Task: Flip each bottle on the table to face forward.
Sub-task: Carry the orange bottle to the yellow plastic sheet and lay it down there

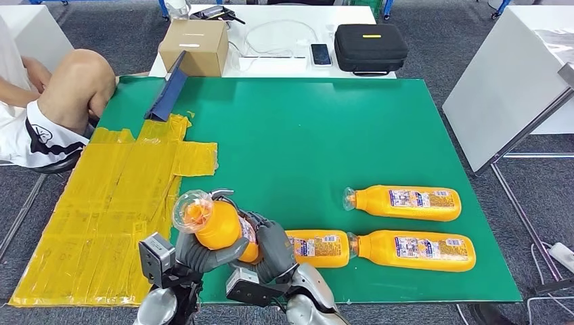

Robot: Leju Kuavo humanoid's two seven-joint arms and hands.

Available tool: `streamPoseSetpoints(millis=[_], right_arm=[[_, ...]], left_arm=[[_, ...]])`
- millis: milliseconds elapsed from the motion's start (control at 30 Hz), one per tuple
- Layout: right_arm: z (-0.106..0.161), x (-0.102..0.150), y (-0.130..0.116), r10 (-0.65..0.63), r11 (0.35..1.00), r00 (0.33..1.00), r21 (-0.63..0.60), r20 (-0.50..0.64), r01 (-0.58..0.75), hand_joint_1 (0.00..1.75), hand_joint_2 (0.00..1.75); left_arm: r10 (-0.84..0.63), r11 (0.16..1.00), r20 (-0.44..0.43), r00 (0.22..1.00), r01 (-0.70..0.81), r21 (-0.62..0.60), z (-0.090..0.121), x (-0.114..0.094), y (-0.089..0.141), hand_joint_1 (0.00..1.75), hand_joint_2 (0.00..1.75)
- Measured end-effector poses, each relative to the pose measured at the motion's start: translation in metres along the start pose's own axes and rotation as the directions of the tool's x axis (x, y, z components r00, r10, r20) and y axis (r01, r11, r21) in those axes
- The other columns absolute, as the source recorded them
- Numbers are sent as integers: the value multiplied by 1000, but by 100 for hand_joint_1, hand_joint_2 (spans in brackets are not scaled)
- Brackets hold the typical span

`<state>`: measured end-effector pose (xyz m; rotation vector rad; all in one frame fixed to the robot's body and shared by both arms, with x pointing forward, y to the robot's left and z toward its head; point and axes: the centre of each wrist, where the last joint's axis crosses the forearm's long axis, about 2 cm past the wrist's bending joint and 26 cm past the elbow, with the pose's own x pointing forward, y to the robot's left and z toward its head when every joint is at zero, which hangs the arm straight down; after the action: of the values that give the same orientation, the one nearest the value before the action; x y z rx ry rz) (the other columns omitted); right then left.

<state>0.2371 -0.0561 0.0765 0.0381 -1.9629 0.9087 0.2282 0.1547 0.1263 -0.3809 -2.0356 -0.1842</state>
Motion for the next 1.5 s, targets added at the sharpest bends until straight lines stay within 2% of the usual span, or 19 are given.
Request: streamPoseSetpoints(millis=[67, 100, 133, 567, 800, 900, 1000, 1067, 1200, 1500], right_arm=[[1, 0, -1, -1, 1000, 1000, -11, 3, 2, 62, 175], [1, 1, -1, -2, 1000, 1000, -20, 5, 2, 24, 175], [2, 1, -1, -3, 999, 1000, -32, 9, 3, 0, 175], [4, 14, -15, -41, 982, 995, -181, 93, 58, 0, 175], [-1, 32, -42, -47, 935, 980, -338, 194, 112, 0, 175], [-1, 36, -55, -30, 903, 977, -414, 210, 117, 0, 175], [-2, 39, -67, -22, 867, 975, -481, 219, 127, 0, 175], [-2, 41, -74, -15, 850, 974, -510, 227, 132, 0, 175], [-2, 44, -80, -4, 832, 971, -537, 238, 135, 0, 175], [-2, 46, -85, -2, 818, 967, -556, 255, 148, 0, 175]], left_arm=[[-2, 1000, 1, 1000, 2, -3, 0, 0, -1, 175, 175], [-5, 1000, 3, 1000, 5, -6, -1, 0, -1, 175, 175], [-9, 1000, 6, 1000, 10, -9, -2, 1, -1, 175, 175], [-48, 999, 63, 997, 49, -3, -16, 7, -2, 175, 175], [-138, 989, 126, 982, 131, 62, -33, 19, 11, 175, 175], [-264, 960, 160, 951, 243, 137, -46, 29, 25, 175, 175], [-437, 889, 166, 884, 396, 228, -61, 38, 42, 175, 175], [-499, 853, 163, 851, 450, 264, -69, 43, 52, 175, 175], [-532, 832, 168, 830, 474, 288, -77, 48, 62, 175, 175], [-628, 764, 157, 762, 565, 313, -82, 50, 68, 175, 175]])
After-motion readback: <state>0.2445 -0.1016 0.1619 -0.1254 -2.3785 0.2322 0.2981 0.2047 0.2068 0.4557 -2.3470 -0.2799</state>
